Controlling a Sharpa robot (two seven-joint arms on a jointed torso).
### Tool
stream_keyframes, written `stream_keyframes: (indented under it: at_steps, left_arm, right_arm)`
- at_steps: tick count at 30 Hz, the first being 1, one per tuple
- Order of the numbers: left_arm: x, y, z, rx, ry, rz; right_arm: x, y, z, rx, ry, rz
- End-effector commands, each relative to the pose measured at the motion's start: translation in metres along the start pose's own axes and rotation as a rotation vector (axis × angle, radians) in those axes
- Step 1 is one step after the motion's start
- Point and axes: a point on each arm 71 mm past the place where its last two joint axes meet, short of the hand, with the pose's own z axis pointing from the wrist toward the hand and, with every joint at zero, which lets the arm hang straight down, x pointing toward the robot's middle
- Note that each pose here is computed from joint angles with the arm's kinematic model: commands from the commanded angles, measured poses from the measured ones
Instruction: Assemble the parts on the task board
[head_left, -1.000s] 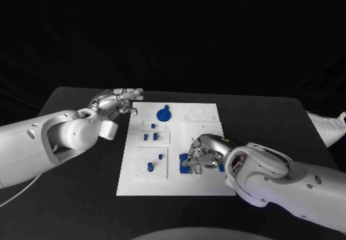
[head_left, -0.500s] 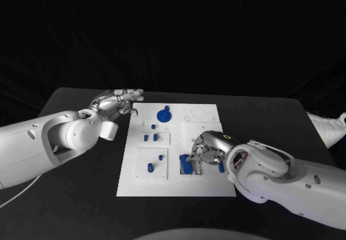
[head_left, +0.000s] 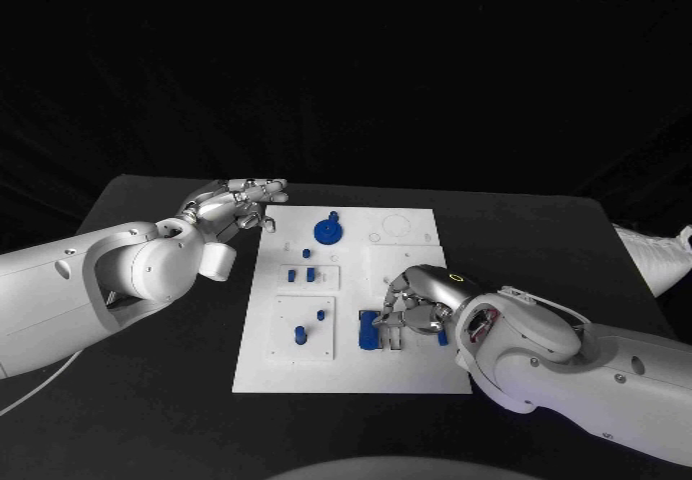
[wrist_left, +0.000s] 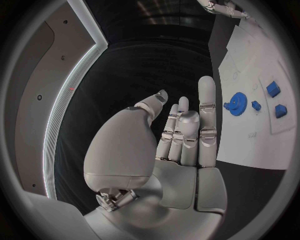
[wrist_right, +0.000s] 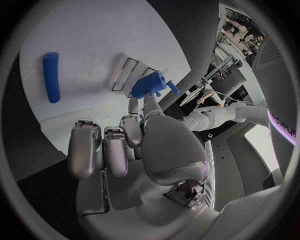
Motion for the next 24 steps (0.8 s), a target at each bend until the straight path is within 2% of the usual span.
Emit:
stream_keyframes:
  at_steps: [1, 10, 19, 24]
  left_arm:
    - [0.0021, -0.0005, 0.0, 0.004, 0.021, -0.008]
    - [0.0015, -0.0005, -0.0004, 0.003, 0.02, -0.008]
    - [0.0019, -0.0003, -0.0002, 0.002, 0.021, -0.008]
    - [0.0023, -0.0002, 0.0, 0.001, 0.022, -0.009]
  right_arm:
    - [-0.0015, 0.0022, -0.0027, -0.039, -0.019, 0.041]
    - [-0.0053, 0.003, -0.0108, -0.062, -0.043, 0.071]
    - [0.0009, 0.0035, -0.0105, -0.065, 0.04, 0.047]
    - [0.0033, 0.0042, -0.0087, -0.062, 0.061, 0.039]
